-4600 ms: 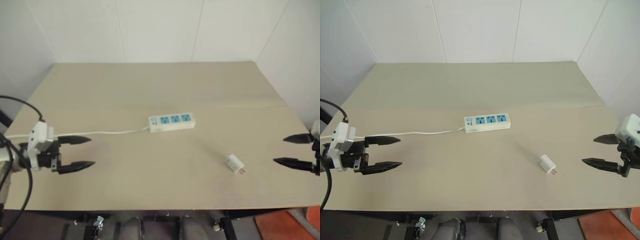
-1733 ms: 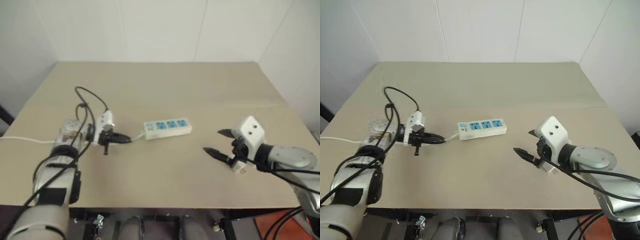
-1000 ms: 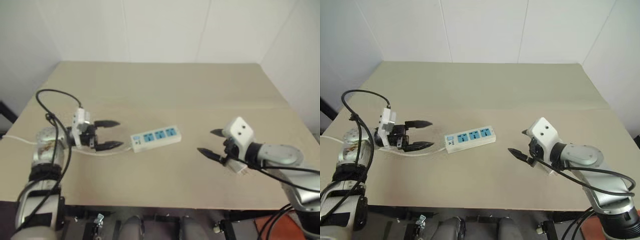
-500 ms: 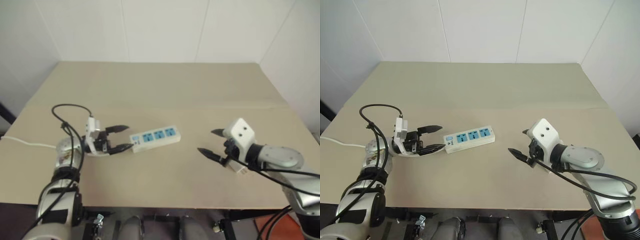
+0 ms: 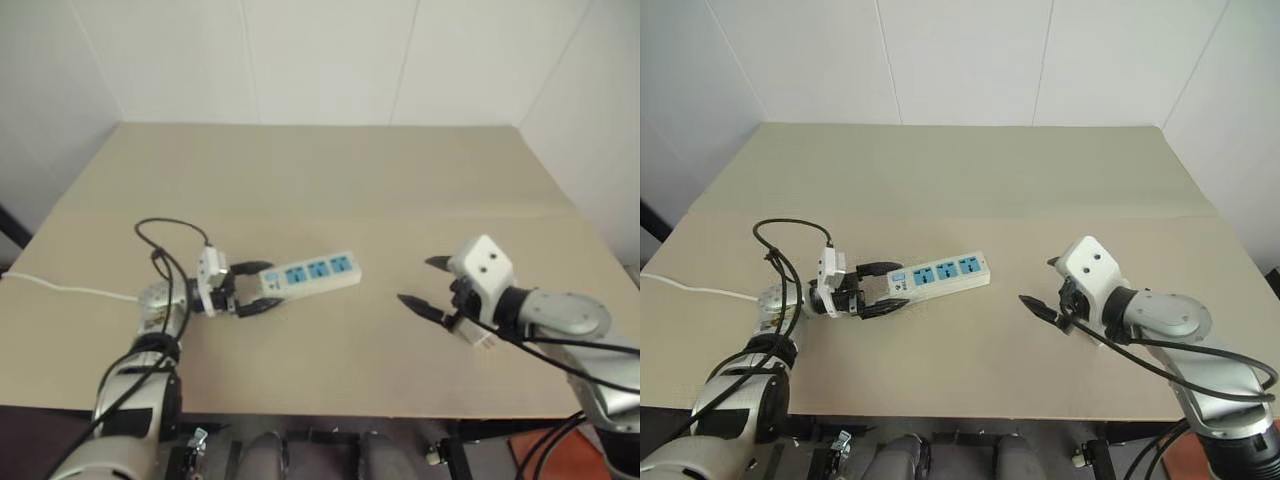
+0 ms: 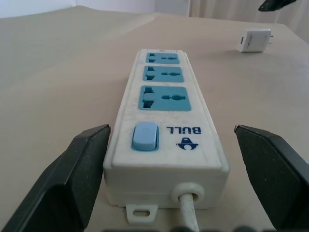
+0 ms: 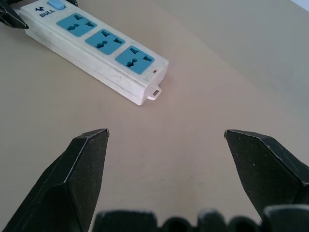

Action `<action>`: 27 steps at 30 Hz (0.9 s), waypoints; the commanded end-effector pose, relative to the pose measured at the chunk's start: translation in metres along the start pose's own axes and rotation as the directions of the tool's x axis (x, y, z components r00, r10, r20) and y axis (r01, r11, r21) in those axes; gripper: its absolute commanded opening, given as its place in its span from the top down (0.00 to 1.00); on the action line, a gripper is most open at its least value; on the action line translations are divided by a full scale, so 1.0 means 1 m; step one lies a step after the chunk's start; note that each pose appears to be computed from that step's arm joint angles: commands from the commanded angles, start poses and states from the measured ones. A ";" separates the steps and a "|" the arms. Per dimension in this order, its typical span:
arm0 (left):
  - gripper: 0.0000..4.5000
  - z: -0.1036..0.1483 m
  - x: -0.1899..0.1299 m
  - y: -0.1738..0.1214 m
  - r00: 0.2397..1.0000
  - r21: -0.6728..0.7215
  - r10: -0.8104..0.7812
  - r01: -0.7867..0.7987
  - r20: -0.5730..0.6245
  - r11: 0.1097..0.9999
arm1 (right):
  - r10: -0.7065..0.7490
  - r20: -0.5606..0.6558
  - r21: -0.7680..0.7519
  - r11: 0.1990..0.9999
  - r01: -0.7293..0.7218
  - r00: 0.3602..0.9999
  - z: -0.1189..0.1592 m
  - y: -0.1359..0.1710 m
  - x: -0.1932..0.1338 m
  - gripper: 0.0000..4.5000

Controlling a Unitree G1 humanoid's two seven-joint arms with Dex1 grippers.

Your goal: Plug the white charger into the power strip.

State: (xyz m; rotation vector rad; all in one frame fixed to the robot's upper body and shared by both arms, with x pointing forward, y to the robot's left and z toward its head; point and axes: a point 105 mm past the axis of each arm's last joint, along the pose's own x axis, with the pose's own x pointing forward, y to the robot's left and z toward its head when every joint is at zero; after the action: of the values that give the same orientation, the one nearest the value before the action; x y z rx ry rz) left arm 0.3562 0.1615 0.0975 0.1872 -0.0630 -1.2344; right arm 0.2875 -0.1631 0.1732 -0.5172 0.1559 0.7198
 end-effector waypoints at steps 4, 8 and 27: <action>0.00 0.001 0.010 0.007 0.999 0.048 0.038 -0.036 -0.037 0.998 | -0.042 0.041 -0.050 0.998 0.044 0.998 0.013 -0.004 -0.007 0.00; 0.00 -0.002 0.011 0.006 0.999 0.023 0.036 -0.035 -0.038 0.999 | -0.049 0.039 -0.050 0.997 0.051 0.998 0.013 -0.004 -0.007 0.00; 0.28 -0.007 0.009 -0.004 0.984 0.055 -0.095 0.104 -0.152 0.993 | -0.036 0.011 -0.048 0.998 0.036 0.999 0.021 -0.011 -0.012 0.00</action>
State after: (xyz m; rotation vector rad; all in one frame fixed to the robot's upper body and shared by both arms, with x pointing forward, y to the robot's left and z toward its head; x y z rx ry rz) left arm 0.3616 0.1546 0.0943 0.2888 0.0002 -1.2562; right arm 0.2869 -0.1643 0.1762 -0.5350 0.1745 0.7084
